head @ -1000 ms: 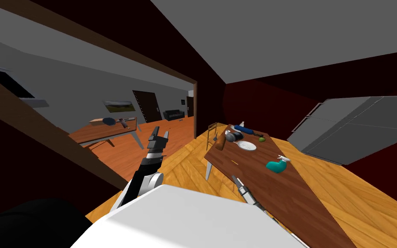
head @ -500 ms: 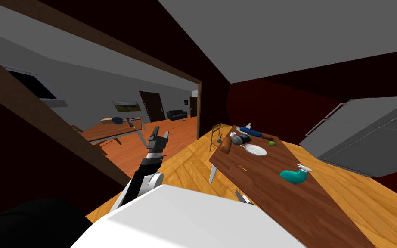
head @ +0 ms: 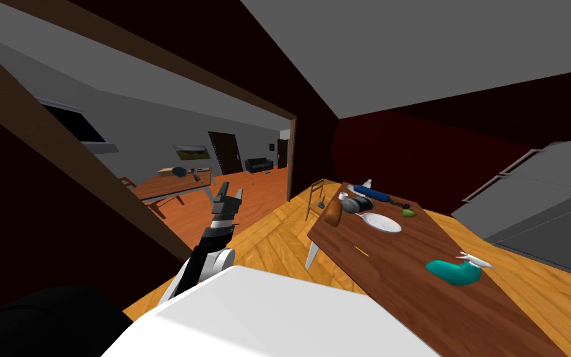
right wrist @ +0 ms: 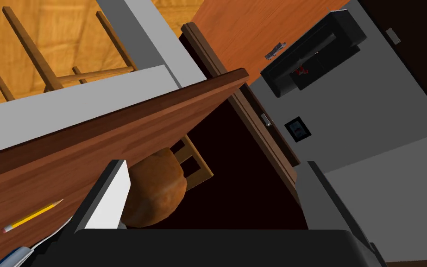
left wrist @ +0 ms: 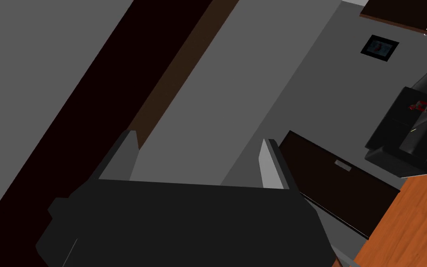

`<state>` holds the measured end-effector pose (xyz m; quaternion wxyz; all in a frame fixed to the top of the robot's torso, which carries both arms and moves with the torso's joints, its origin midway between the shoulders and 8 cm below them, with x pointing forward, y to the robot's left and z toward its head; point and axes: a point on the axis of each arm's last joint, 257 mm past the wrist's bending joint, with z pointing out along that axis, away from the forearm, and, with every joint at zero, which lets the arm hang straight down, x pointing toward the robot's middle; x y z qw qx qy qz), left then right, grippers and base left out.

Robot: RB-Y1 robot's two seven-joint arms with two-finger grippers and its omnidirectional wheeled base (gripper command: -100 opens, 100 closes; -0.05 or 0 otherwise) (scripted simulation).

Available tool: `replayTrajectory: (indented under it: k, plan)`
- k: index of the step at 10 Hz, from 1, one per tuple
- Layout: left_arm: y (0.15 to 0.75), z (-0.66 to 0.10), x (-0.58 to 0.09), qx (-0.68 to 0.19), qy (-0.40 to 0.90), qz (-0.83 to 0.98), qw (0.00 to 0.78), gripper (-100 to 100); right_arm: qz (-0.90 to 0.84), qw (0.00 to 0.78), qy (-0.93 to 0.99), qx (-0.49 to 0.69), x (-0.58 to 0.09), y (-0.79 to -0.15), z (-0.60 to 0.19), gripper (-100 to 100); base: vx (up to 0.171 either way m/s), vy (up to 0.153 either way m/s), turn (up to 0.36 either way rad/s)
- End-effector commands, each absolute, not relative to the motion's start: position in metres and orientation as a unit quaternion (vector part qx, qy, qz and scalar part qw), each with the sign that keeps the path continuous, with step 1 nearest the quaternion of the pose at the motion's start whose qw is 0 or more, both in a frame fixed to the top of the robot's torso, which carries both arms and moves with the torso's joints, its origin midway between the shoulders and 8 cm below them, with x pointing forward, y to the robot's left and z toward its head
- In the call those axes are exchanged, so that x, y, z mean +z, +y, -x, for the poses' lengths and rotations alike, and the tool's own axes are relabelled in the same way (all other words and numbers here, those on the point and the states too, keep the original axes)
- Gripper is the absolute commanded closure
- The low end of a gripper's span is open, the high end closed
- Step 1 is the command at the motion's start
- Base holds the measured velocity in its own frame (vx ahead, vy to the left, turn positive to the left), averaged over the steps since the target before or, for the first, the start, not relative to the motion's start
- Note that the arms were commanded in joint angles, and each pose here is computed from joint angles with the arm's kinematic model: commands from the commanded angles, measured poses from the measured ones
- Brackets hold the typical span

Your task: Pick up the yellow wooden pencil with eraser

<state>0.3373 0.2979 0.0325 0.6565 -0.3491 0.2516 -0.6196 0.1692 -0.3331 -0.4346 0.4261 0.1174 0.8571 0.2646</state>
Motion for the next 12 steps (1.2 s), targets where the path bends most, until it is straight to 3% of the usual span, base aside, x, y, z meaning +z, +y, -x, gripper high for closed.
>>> replayTrajectory:
  k: [1, 8, 12]
  plan:
    - [0.298, -0.337, 0.033, -0.62, 0.252, 0.349, 0.656, 0, -0.094, 0.392, 0.883, 0.241, -0.453, -0.35, -0.138, -100, 0.061, 0.105, 0.145]
    - [0.298, -0.337, 0.033, -0.62, 0.252, 0.349, 0.656, 0, -0.066, 0.308, 0.931, 0.183, -0.493, -0.395, -0.057, -100, 0.059, 0.063, 0.074]
    - [0.298, -0.337, 0.032, -0.62, 0.252, 0.349, 0.657, 0, -0.009, 0.2, 0.972, 0.121, -0.515, -0.45, 0.044, -100, 0.101, 0.081, 0.157]
